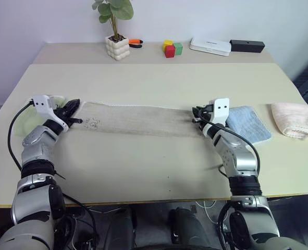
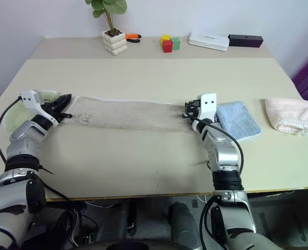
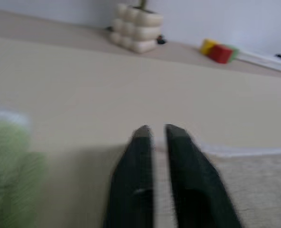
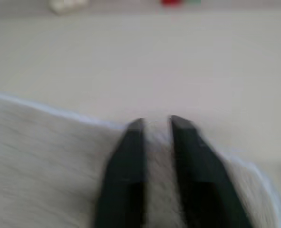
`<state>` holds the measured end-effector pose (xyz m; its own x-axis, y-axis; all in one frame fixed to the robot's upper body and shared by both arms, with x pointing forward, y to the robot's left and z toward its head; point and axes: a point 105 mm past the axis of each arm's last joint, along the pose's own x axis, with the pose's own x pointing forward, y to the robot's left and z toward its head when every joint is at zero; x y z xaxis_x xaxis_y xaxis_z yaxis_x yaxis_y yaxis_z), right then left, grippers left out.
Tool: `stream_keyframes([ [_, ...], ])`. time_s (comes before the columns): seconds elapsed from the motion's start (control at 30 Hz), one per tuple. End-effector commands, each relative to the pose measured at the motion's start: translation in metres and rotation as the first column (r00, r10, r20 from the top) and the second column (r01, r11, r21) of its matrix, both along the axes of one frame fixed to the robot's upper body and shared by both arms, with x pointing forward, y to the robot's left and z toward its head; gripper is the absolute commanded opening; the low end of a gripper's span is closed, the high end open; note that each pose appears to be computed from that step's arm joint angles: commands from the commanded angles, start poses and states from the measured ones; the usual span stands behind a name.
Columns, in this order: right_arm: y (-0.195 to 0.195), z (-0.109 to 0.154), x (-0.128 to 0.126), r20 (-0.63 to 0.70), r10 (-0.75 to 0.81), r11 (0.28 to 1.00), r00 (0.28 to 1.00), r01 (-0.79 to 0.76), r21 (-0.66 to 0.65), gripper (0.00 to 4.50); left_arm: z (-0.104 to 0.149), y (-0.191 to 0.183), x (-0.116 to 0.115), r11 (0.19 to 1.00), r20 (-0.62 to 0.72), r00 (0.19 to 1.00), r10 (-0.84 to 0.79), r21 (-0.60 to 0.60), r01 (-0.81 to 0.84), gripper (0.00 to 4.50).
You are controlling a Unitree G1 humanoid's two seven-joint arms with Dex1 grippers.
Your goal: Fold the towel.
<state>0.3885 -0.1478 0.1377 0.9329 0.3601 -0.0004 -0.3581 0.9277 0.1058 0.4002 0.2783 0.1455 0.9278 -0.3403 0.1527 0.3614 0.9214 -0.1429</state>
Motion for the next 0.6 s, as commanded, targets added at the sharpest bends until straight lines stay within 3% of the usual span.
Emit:
stream_keyframes([
  [0.03, 0.005, 0.022, -0.017, 0.027, 0.114, 0.989, 0.993, -0.116, 0.092, 2.81, 0.034, -0.024, -0.003, 0.99, 0.125, 0.983, -0.137, 0.04, 0.133, 2.35],
  [0.1, 0.003, 0.022, -0.028, -0.003, 0.17, 0.972, 0.985, -0.168, 0.163, 3.91, 0.042, -0.041, -0.011, 0.965, 0.157, 0.956, -0.246, 0.129, 0.227, 3.5],
  [0.13, 0.003, 0.02, -0.037, -0.038, 0.219, 0.953, 0.975, -0.205, 0.225, 4.46, 0.044, -0.054, -0.019, 0.922, 0.168, 0.927, -0.334, 0.263, 0.285, 4.03],
  [0.17, 0.002, 0.019, -0.047, -0.06, 0.267, 0.936, 0.962, -0.243, 0.256, 4.5, 0.047, -0.065, -0.028, 0.873, 0.172, 0.892, -0.418, 0.349, 0.342, 4.45],
  [0.2, 0.002, 0.018, -0.055, -0.077, 0.298, 0.924, 0.951, -0.268, 0.274, 4.5, 0.049, -0.072, -0.034, 0.836, 0.169, 0.866, -0.471, 0.399, 0.377, 4.45],
  [0.3, -0.015, 0.021, -0.072, -0.133, 0.336, 0.875, 0.932, -0.257, 0.409, 4.5, 0.062, -0.079, -0.042, 0.798, 0.176, 0.808, -0.562, 0.371, 0.475, 4.45],
  [0.43, -0.027, -0.001, -0.095, -0.302, 0.381, 0.849, 0.874, -0.202, 0.488, 4.5, 0.057, -0.086, -0.058, 0.703, 0.112, 0.718, -0.687, 0.355, 0.617, 4.45],
  [0.6, -0.039, -0.007, -0.107, -0.333, 0.347, 0.787, 0.877, -0.078, 0.612, 4.5, 0.055, -0.083, -0.062, 0.687, 0.105, 0.696, -0.71, 0.321, 0.652, 4.45],
])
